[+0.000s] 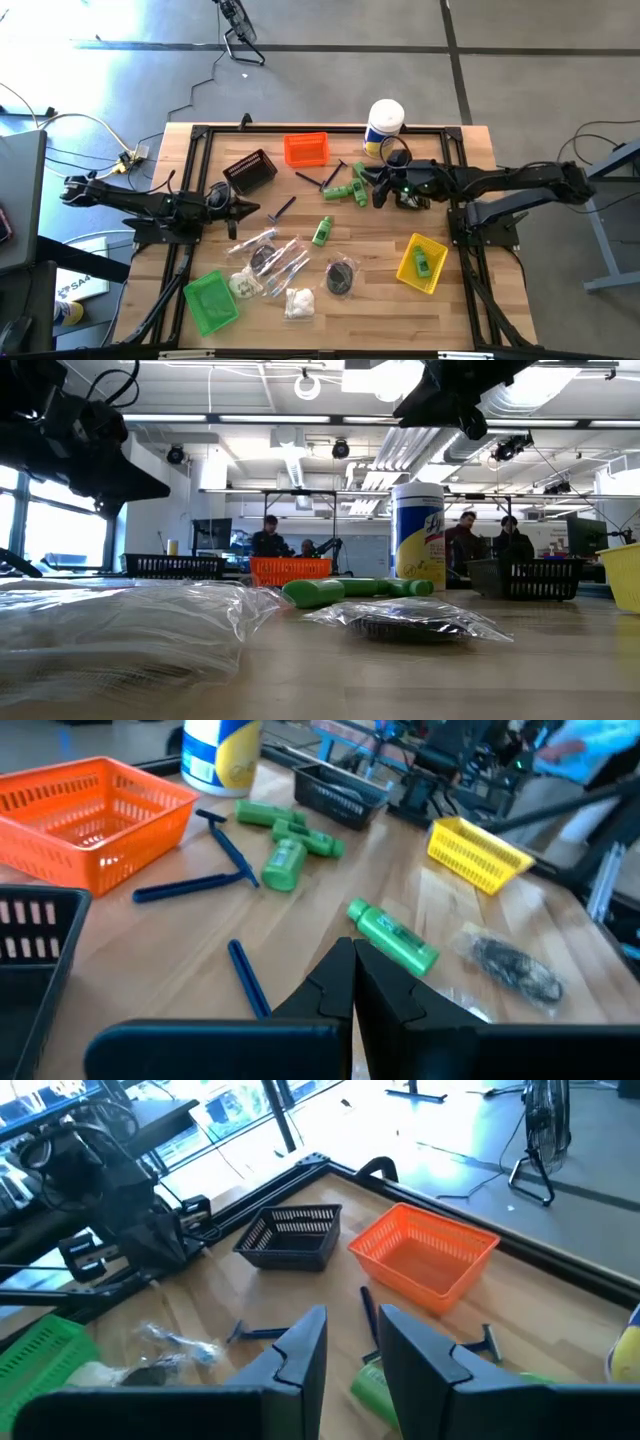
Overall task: Pick & Place Travel size toiletries
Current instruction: Put the blue razor into the left black bin
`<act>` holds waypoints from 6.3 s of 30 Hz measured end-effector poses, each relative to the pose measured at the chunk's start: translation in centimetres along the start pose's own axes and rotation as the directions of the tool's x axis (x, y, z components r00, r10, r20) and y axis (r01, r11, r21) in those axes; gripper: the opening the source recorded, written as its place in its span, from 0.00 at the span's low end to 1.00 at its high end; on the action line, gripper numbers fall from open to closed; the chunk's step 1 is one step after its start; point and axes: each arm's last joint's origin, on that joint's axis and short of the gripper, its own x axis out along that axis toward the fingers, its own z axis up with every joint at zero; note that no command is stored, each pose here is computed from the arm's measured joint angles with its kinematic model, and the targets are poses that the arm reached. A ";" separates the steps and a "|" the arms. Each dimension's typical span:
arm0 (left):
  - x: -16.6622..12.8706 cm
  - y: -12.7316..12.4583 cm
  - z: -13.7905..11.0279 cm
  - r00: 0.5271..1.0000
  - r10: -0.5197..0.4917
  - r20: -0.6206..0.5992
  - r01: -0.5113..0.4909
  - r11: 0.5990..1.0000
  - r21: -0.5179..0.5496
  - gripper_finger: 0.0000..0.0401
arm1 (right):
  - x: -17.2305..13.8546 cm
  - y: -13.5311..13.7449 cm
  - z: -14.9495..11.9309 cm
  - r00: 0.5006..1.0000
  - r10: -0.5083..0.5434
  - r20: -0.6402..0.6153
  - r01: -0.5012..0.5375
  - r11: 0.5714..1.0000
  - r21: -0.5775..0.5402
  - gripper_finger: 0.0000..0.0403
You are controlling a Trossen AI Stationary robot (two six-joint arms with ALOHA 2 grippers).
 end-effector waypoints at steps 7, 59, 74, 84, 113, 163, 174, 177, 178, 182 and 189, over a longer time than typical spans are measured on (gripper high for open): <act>0.9 -0.6 0.8 0.999 0.053 0.006 -0.053 0.999 -0.013 0.00 | 0.3 -0.6 0.3 1.000 0.024 -0.019 -0.025 0.998 -0.051 0.21; 10.2 -5.6 2.9 0.858 0.325 -0.398 -0.370 0.928 -0.040 0.00 | 0.9 -2.1 1.8 0.998 0.002 0.060 0.017 0.949 -0.316 0.21; 10.3 -5.6 2.9 0.858 0.315 -0.405 -0.362 0.931 -0.044 0.00 | 0.9 -2.1 1.9 0.998 0.003 0.069 0.019 0.948 -0.317 0.21; 10.2 -5.7 2.9 0.858 0.307 -0.412 -0.356 0.933 -0.047 0.00 | 0.9 -2.1 1.9 0.998 0.003 0.068 0.019 0.948 -0.317 0.21; 10.0 -5.5 2.5 0.830 0.297 -0.472 -0.384 0.918 -0.098 0.59 | 0.9 -2.1 1.9 0.998 0.005 0.065 0.015 0.951 -0.310 0.21; 13.3 -4.0 -3.1 0.724 0.496 -0.479 -0.579 0.815 -0.032 0.59 | 0.9 -2.1 1.9 0.998 0.006 0.065 0.015 0.951 -0.310 0.21; 13.4 -3.9 -3.4 0.714 0.507 -0.483 -0.588 0.809 -0.020 0.59 | 0.9 -2.1 1.9 0.998 0.006 0.065 0.015 0.951 -0.310 0.21; 13.4 -3.9 -3.4 0.713 0.506 -0.485 -0.587 0.809 -0.020 0.59 | 0.9 -2.1 1.9 0.998 0.006 0.065 0.015 0.951 -0.310 0.21; 13.4 -3.9 -3.4 0.713 0.505 -0.486 -0.587 0.809 -0.020 0.59 | 0.9 -2.1 1.9 0.998 0.006 0.065 0.015 0.951 -0.310 0.21; 13.4 -3.9 -3.5 0.712 0.505 -0.488 -0.593 0.805 -0.032 0.58 | 0.9 -2.1 1.9 0.998 0.006 0.065 0.015 0.951 -0.310 0.21; 13.4 -3.8 -3.5 0.709 0.508 -0.490 -0.597 0.802 -0.032 0.46 | 0.9 -2.1 1.9 0.998 0.006 0.065 0.015 0.951 -0.310 0.21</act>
